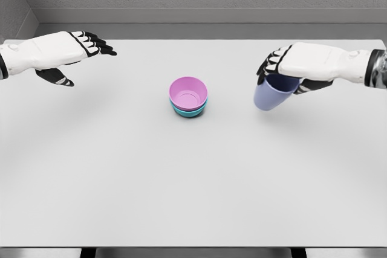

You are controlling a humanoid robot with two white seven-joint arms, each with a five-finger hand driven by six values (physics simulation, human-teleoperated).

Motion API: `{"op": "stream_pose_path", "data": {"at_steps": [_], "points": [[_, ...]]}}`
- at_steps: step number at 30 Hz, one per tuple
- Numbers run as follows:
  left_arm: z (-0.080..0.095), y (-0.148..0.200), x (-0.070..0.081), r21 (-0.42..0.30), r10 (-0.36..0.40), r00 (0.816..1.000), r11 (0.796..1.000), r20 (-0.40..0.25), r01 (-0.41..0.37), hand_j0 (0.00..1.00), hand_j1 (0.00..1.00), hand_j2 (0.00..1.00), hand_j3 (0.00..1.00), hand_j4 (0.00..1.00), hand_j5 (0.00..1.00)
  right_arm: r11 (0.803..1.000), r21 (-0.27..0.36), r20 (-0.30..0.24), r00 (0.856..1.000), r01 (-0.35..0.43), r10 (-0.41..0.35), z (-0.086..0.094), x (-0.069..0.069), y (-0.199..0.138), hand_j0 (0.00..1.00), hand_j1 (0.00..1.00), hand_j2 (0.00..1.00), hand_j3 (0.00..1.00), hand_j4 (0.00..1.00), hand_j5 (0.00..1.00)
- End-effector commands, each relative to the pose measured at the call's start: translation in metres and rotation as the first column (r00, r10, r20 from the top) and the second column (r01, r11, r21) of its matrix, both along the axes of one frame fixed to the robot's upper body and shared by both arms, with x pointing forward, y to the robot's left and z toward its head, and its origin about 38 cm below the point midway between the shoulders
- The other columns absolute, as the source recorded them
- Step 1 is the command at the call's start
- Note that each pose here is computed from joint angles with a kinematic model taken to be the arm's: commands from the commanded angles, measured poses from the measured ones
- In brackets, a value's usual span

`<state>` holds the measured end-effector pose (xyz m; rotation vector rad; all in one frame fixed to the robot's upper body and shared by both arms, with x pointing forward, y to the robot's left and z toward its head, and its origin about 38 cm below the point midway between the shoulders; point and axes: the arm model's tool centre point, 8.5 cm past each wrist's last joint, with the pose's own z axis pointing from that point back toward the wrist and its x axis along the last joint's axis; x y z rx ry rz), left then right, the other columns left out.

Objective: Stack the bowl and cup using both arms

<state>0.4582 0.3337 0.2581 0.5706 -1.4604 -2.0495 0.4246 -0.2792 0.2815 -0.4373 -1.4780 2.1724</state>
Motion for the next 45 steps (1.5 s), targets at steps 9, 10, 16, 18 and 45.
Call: {"op": "stream_pose_path", "data": {"at_steps": [9, 10, 16, 18, 45], "points": [[0.001, 0.0, 0.0, -0.007, 0.003, 1.0, 1.0, 0.001, -0.003, 1.0, 1.0, 1.0, 1.0, 1.0, 1.0, 0.998, 0.041, 0.01, 0.999, -0.038, 0.038, 0.003, 0.004, 0.021, 0.64, 0.64, 0.64, 0.64, 0.64, 0.64], [0.001, 0.0, 0.0, -0.007, 0.001, 1.0, 1.0, 0.002, -0.001, 1.0, 1.0, 1.0, 1.0, 1.0, 1.0, 0.998, 0.039, 0.012, 0.999, -0.038, 0.038, 0.003, 0.004, 0.021, 0.64, 0.64, 0.64, 0.64, 0.64, 0.64], [0.001, 0.001, 0.0, -0.006, 0.002, 1.0, 1.0, 0.002, -0.002, 1.0, 1.0, 1.0, 1.0, 1.0, 1.0, 0.997, 0.059, 0.03, 0.999, -0.043, 0.041, 0.007, 0.004, 0.023, 0.6, 0.6, 0.6, 0.6, 0.6, 0.6], [0.002, 0.001, 0.0, -0.007, 0.003, 1.0, 1.0, 0.003, -0.003, 1.0, 1.0, 1.0, 1.0, 1.0, 1.0, 0.997, 0.066, 0.032, 0.998, -0.049, 0.047, 0.008, 0.005, 0.026, 0.6, 0.6, 0.6, 0.6, 0.6, 0.6], [0.002, 0.001, 0.0, -0.007, 0.004, 1.0, 1.0, 0.003, -0.004, 1.0, 1.0, 1.0, 1.0, 1.0, 1.0, 0.972, 0.179, 0.071, 0.987, -0.152, 0.141, 0.024, 0.024, 0.102, 0.61, 0.61, 0.61, 0.61, 0.61, 0.61]]}}
